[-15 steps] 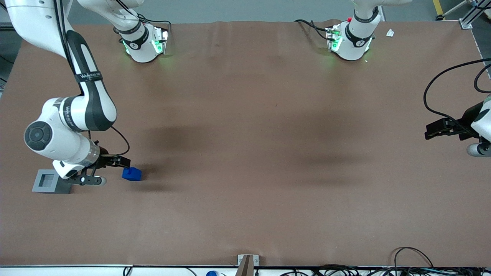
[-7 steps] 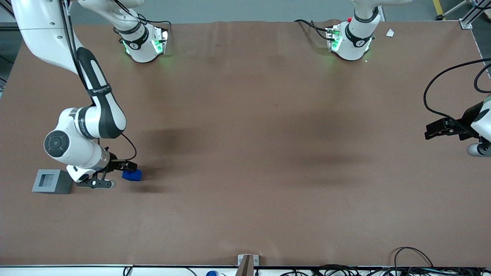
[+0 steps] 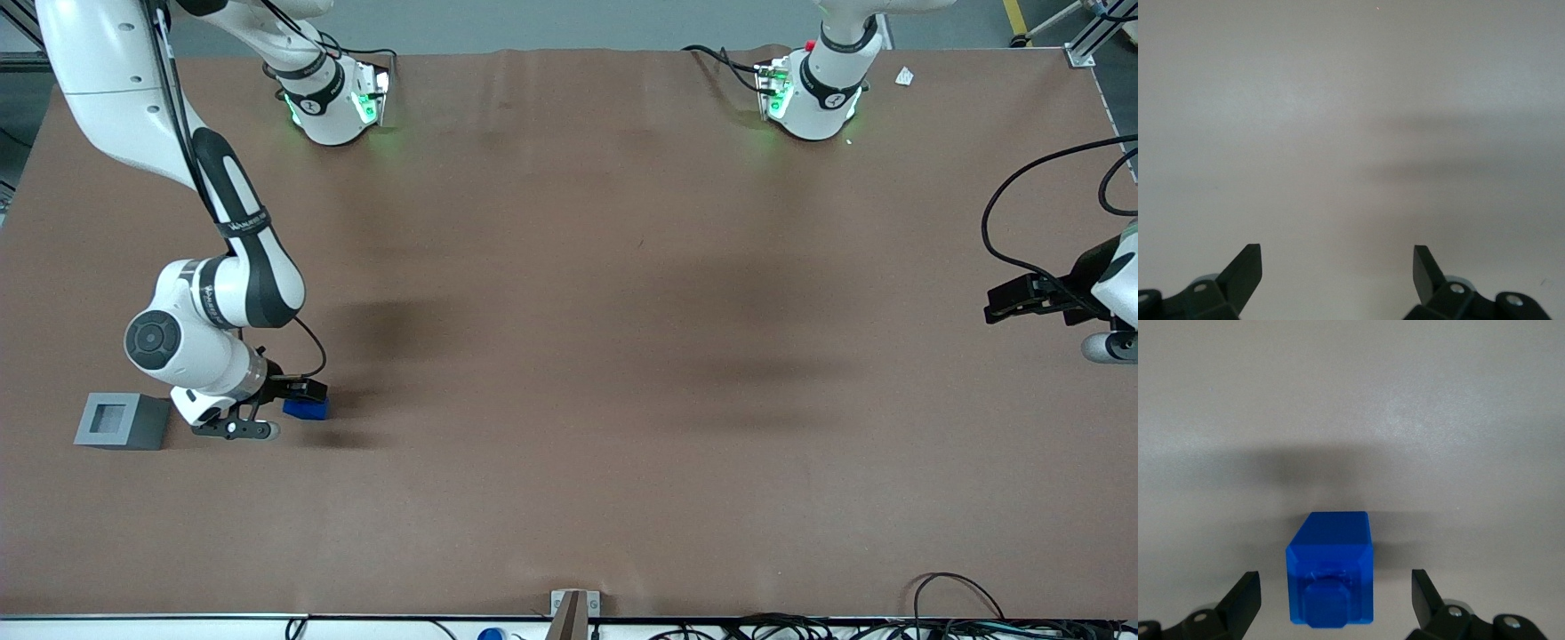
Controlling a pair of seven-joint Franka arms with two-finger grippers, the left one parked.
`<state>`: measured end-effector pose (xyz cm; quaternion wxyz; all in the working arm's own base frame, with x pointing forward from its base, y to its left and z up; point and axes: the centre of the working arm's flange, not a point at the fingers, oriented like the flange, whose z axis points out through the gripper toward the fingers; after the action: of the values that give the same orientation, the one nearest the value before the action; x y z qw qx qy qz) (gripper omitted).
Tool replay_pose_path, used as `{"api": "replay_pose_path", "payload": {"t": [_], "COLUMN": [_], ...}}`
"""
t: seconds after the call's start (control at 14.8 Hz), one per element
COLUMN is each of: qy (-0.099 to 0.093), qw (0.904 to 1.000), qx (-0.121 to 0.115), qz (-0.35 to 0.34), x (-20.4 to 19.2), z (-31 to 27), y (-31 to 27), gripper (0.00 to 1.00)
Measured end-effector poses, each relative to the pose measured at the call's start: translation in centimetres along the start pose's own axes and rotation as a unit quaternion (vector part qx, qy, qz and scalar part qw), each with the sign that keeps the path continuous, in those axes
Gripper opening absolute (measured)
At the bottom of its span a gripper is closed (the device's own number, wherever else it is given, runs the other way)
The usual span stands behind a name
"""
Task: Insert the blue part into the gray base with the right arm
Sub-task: 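Close the right gripper on the blue block and lift it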
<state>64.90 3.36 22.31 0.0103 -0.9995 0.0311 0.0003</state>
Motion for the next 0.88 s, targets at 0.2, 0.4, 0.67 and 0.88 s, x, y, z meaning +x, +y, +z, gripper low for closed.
{"api": "replay_pose_path", "payload": {"t": [0.2, 0.4, 0.67, 0.88], "qy": [0.003, 0.004, 0.008, 0.017], "qw": [1.0000, 1.0000, 1.0000, 0.9999], "qx": [0.000, 0.000, 0.001, 0.002], "qz": [0.000, 0.000, 0.000, 0.000], "x": [0.1, 0.2, 0.4, 1.0], "z": [-0.1, -0.2, -0.5, -1.2], "y": [0.0, -0.1, -0.1, -0.1], "gripper": [0.91, 0.79, 0.51, 0.51]}}
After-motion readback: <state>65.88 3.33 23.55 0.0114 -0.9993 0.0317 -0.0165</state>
